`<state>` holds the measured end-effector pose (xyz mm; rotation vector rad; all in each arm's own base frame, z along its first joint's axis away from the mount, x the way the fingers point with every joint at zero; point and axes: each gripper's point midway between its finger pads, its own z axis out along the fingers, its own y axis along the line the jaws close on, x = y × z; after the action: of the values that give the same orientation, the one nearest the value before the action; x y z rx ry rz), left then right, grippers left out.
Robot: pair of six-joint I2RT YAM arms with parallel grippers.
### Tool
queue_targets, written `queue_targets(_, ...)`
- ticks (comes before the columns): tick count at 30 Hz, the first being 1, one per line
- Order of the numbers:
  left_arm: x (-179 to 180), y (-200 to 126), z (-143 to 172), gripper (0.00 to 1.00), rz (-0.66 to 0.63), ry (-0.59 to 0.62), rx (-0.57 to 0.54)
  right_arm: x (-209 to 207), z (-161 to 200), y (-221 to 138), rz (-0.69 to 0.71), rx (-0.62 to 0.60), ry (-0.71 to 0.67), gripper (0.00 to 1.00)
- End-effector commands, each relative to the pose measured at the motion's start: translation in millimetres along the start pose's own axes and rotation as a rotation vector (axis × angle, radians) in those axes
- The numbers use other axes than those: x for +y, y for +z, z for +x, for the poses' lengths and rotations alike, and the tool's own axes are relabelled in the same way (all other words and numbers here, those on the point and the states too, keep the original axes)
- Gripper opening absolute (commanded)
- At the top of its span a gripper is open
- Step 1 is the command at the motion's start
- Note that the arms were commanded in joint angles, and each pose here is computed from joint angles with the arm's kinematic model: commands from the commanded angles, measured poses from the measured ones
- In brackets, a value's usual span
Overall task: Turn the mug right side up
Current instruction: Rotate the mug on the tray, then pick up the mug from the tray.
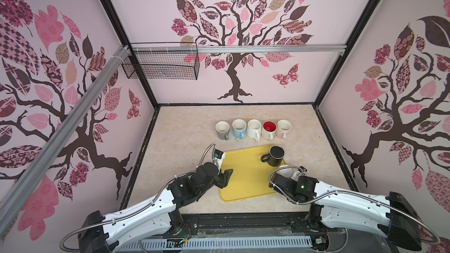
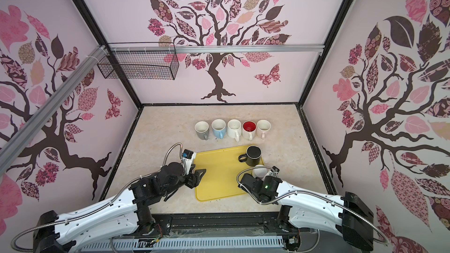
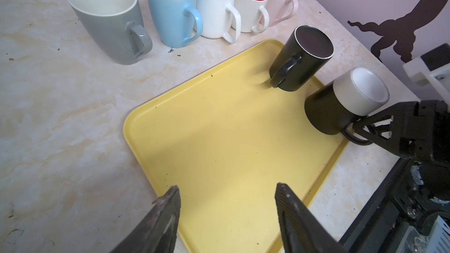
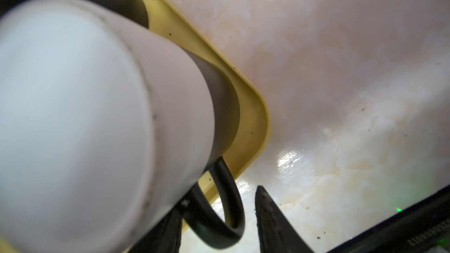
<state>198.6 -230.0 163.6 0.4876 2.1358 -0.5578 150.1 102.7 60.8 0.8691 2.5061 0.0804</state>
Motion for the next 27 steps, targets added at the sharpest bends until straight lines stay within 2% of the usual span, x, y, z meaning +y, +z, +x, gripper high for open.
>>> queue_targets(1, 3.6, 3.1, 5.6, 0.65, -0.006, -0.006, 0.000, -0.5, -14.9, -8.0, 0.040, -0.062, -0.114, 0.51)
queue_targets(4, 4.8, 3.7, 6.6, 0.65, -0.011, -0.005, 0.002, 9.6, -13.6, -10.1, 0.013, -0.050, -0.226, 0.54)
queue_targets(8, 5.1, 4.1, 7.7, 0.65, -0.011, -0.008, 0.003, 13.1, -12.0, -11.4, -0.043, -0.042, -0.290, 0.55)
queue_targets(15, 4.3, 5.8, 7.8, 0.65, -0.006, -0.015, 0.001, 6.6, -14.5, -17.3, -0.124, -0.042, -0.281, 0.53)
queue_targets(22, 2.0, 9.5, 11.0, 0.65, 0.003, -0.022, 0.016, 4.7, -7.7, -11.0, -0.082, -0.018, -0.354, 0.50)
queue_targets(27, 3.0, 9.5, 12.9, 0.65, 0.003, -0.026, 0.017, 1.3, -5.9, -3.7, -0.069, -0.018, -0.355, 0.43)
